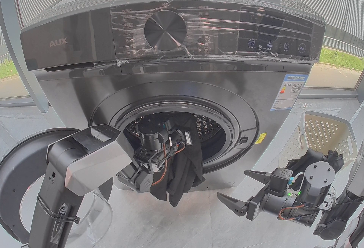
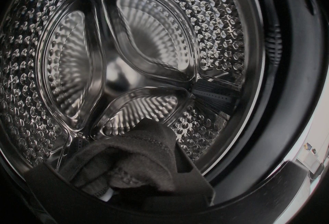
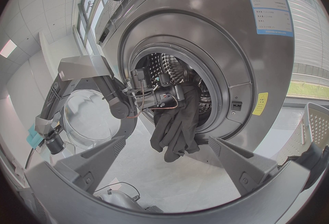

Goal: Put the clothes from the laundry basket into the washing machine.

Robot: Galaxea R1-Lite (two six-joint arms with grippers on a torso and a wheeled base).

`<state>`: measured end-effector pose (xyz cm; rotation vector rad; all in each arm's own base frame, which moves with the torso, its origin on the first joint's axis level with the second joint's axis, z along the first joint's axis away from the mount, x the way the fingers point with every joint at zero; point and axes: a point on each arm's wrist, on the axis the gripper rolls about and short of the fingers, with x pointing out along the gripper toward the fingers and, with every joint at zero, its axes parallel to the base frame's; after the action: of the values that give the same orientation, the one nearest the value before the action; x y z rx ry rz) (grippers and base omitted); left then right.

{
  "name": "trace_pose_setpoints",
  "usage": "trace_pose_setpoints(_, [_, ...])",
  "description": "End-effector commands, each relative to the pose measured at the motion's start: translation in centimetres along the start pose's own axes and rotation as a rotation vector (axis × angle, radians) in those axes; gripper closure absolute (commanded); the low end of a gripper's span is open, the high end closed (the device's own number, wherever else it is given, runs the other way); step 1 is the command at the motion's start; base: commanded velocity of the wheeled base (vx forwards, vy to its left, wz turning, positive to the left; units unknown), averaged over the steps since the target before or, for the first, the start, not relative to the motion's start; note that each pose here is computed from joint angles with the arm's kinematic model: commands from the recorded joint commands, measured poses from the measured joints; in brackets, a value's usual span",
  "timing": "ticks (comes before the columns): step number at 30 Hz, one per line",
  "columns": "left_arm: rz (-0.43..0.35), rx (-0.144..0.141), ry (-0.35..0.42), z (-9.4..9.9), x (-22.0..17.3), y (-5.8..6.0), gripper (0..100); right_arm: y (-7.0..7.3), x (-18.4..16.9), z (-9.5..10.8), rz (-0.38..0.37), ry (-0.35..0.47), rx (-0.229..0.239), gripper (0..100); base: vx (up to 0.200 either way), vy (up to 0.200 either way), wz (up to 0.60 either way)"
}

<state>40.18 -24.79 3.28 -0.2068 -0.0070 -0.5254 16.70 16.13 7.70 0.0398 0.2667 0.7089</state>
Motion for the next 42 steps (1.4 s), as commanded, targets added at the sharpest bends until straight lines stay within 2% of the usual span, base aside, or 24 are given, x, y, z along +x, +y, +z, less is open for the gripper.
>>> trace_pose_setpoints(1, [0.025, -0.021, -0.013, -0.8, 2.0, 0.7, 100, -0.1, 0.1, 0.0, -0.002, -0.001, 0.0, 0, 0.0, 0.0, 0.0])
trace_pose_setpoints(2, [0.048, -0.035, -0.031, -0.4, 2.5, 0.8, 100, -0.1, 0.1, 0.0, -0.002, -0.001, -0.001, 0, 0.0, 0.0, 0.0])
trace_pose_setpoints(4, [0.061, -0.041, -0.037, -0.2, 2.9, 0.8, 100, -0.1, 0.1, 0.0, -0.002, -0.001, -0.001, 0, 0.0, 0.0, 0.0])
trace_pose_setpoints(6, [0.102, -0.074, -0.049, 0.1, 3.9, 1.0, 100, -0.1, 0.1, 0.0, -0.004, 0.002, -0.001, 0, 0.0, 0.0, 0.0])
trace_pose_setpoints(11, [0.124, -0.076, -0.042, -0.5, 4.1, 1.2, 100, -0.1, 0.1, 0.0, -0.004, 0.001, -0.001, 0, 0.0, 0.0, 0.0])
trace_pose_setpoints(19, [0.148, -0.076, -0.054, -0.4, 4.2, 1.6, 100, -0.1, 0.2, -0.2, -0.002, 0.007, 0.0, 0, 0.0, 0.0, 0.0])
trace_pose_setpoints(20, [0.149, -0.076, -0.055, -0.4, 4.2, 1.6, 0, -0.1, 0.2, -0.2, -0.003, 0.007, 0.0, 0, 0.0, 0.0, 0.0])
trace_pose_setpoints(27, [0.178, -0.075, -0.047, -0.3, 4.0, 1.5, 0, -0.1, 0.2, -0.2, -0.003, 0.005, 0.0, 0, 0.0, 0.0, 0.0])
trace_pose_setpoints(30, [0.18, -0.067, -0.011, 0.2, 2.9, 1.1, 0, 0.0, 0.2, -0.2, 0.001, 0.007, -0.001, 0, 0.0, 0.0, 0.0])
trace_pose_setpoints(33, [0.189, -0.058, 0.064, 0.3, 1.6, 0.8, 0, 0.0, 0.3, -0.1, 0.002, 0.004, -0.001, 0, 0.0, 0.0, 0.0])
trace_pose_setpoints(34, [0.189, -0.058, 0.064, 0.3, 1.6, 0.8, 0, 0.0, 0.3, -0.1, 0.002, 0.004, -0.001, 0, 0.0, 0.0, 0.0])
trace_pose_setpoints(35, [0.199, -0.046, 0.159, 0.6, 0.1, 0.5, 0, 0.0, 0.3, -0.2, 0.002, 0.006, -0.001, 0, 0.0, 0.0, 0.0])
trace_pose_setpoints(36, [0.199, -0.04, 0.211, 1.0, -0.8, 0.3, 0, 0.0, 0.3, -0.2, 0.003, 0.006, -0.001, 0, 0.0, 0.0, 0.0])
trace_pose_setpoints(39, [0.175, -0.039, 0.317, 1.0, -2.2, 0.1, 0, 0.0, 0.3, -0.2, 0.003, 0.006, -0.001, 0, 0.0, 0.0, 0.0])
trace_pose_setpoints(41, [0.167, -0.03, 0.34, 0.5, -2.5, 0.2, 0, 0.1, 0.3, -0.1, 0.003, 0.005, 0.0, 0, 0.0, 0.0, 0.0])
trace_pose_setpoints(42, [0.164, -0.016, 0.349, 0.3, -2.6, 0.2, 0, 0.1, 0.3, -0.1, 0.003, 0.005, 0.0, 0, 0.0, 0.0, 0.0])
